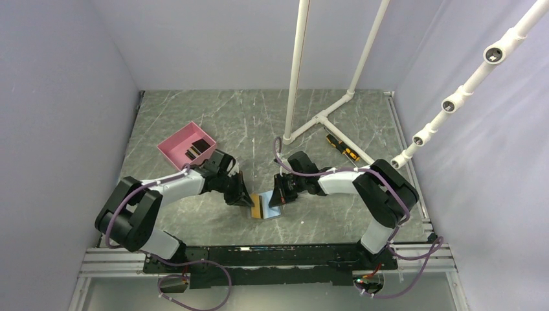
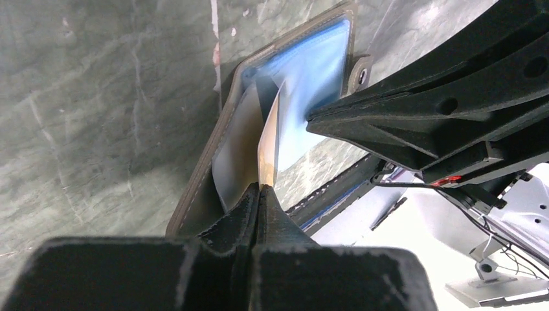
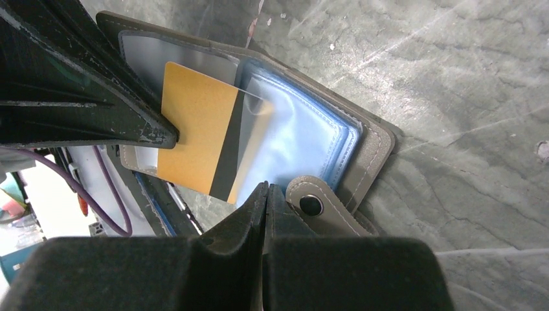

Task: Put the credit cards into the card holder
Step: Insert the credit card into the card holder.

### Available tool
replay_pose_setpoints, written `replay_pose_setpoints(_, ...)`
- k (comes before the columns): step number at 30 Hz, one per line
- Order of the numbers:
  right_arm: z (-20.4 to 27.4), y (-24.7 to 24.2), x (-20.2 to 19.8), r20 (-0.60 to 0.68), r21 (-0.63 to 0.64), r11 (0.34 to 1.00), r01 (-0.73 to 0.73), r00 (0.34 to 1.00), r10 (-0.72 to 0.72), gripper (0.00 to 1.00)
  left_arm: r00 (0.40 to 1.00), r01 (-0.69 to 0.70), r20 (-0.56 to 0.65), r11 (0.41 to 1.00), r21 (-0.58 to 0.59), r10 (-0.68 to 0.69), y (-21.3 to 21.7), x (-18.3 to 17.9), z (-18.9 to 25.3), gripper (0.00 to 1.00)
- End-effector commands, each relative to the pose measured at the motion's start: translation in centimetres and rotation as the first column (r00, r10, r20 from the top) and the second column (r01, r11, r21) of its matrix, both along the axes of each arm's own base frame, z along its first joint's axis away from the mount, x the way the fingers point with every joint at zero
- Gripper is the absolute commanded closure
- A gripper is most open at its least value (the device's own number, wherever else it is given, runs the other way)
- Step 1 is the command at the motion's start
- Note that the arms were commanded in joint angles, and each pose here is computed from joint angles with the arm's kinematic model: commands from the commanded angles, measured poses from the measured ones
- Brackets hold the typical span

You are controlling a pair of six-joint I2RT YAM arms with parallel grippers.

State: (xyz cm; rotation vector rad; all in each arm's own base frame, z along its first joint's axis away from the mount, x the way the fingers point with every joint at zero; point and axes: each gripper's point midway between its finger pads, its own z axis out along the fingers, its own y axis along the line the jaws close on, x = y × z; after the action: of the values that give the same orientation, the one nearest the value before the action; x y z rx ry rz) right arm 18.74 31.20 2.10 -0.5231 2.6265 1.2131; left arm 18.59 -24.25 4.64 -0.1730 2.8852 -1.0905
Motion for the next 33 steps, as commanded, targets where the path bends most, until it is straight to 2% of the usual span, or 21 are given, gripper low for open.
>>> replay_pose_setpoints(1, -1.9, -0.7, 0.5, 0.030, -0.070, 0.998, 0.008, 1.000, -0.006, 1.00, 0.996, -0.065, 0.065, 0.998, 0.021, 0.064, 1.0, 1.2, 0.1, 1.00)
replay_pose_setpoints(6, -1.9, -0.7, 0.5, 0.028, -0.069, 0.998, 0.008, 1.000, -0.006, 1.00, 0.993, -0.092, 0.074, 0.996, 0.007, 0.091, 1.2, 1.4, 0.0, 1.00)
replay_pose_setpoints(14, -1.8, -0.6, 0.5, 0.027, -0.068, 0.998, 0.009, 1.000, -0.007, 1.00, 0.992, -0.097, 0.070, 0.992, -0.081, 0.103, -0.1, 1.8, 0.4, 1.00)
replay_pose_setpoints(20, -1.2, -0.6, 0.5, 0.029, -0.064, 0.998, 0.008, 1.000, -0.007, 1.00, 0.990, -0.118, 0.068, 0.990, -0.083, 0.124, 0.2, 1.4, 0.0, 1.00)
replay_pose_setpoints(23, -0.6, -1.5, 1.1, 0.062, -0.122, 0.992, 0.034, 0.998, -0.027, 1.00, 0.988, -0.131, 0.076, 0.988, -0.075, 0.137, 0.6, 1.1, -0.4, 1.00)
replay_pose_setpoints(27, -0.1, -3.0, 1.0, 0.097, -0.190, 0.981, 0.045, 0.995, -0.027, 0.82, 0.984, -0.145, 0.097, 0.988, -0.059, 0.150, 1.2, 0.8, -0.7, 1.00)
replay_pose_setpoints(33, -1.0, -3.8, 0.9, 0.104, -0.230, 0.972, 0.043, 0.994, -0.019, 0.78, 0.988, -0.118, 0.088, 0.990, -0.080, 0.125, 0.9, 0.4, -1.7, 1.00)
